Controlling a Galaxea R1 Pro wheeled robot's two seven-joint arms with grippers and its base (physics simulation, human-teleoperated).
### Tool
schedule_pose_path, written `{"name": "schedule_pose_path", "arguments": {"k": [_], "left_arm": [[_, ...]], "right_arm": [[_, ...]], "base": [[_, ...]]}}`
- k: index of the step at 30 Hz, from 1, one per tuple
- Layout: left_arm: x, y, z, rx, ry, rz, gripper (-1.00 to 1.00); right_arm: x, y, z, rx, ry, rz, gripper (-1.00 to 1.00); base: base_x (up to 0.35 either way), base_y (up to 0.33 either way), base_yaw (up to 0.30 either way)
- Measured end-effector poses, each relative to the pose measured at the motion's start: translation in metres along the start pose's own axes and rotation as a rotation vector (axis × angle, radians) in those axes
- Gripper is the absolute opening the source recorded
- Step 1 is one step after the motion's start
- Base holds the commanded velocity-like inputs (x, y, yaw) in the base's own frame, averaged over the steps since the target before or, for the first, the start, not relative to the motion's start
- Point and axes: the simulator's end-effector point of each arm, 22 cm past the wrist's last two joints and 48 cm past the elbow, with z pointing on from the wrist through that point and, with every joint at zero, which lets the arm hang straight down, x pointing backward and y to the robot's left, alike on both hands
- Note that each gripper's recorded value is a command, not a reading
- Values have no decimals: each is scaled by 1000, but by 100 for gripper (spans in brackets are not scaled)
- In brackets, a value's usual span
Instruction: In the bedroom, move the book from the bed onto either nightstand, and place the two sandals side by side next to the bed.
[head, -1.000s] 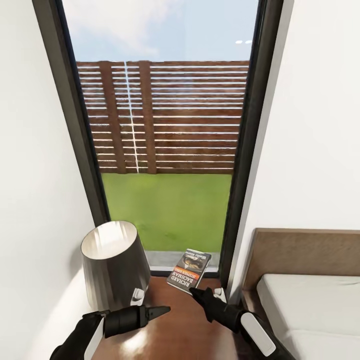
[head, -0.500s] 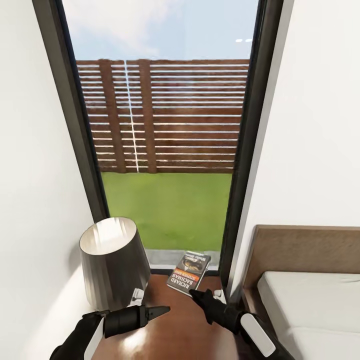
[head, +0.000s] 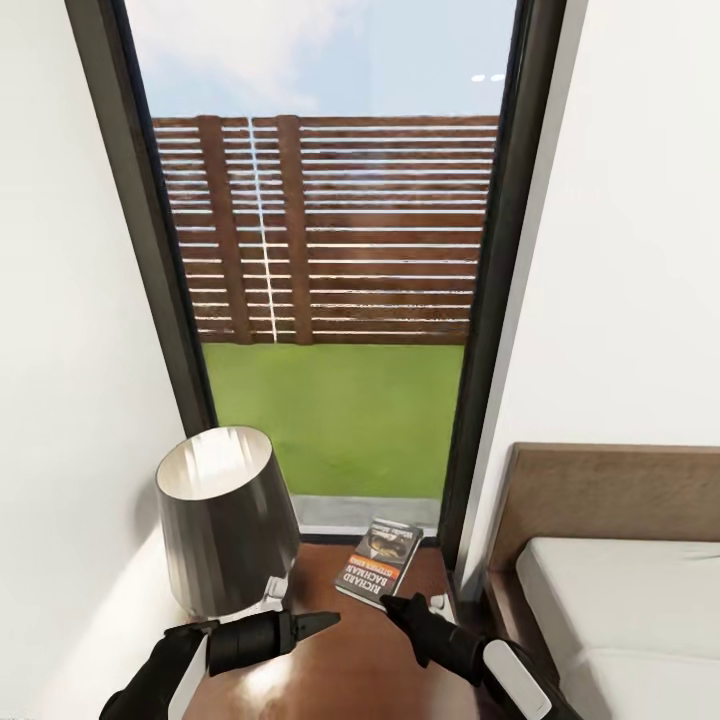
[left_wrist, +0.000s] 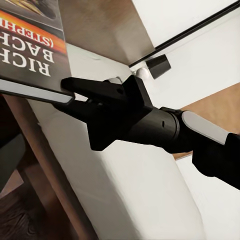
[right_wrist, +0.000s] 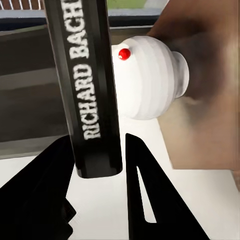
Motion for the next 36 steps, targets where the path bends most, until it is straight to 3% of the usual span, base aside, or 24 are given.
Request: {"name": "schedule_pose_path", "arguments": {"k": [36], "left_arm": [[38,54,5,-1,1,0,100]], "right_arm": [[2,-63,21,-1,0,-2,-100]], "base": [[0,0,0]]}}
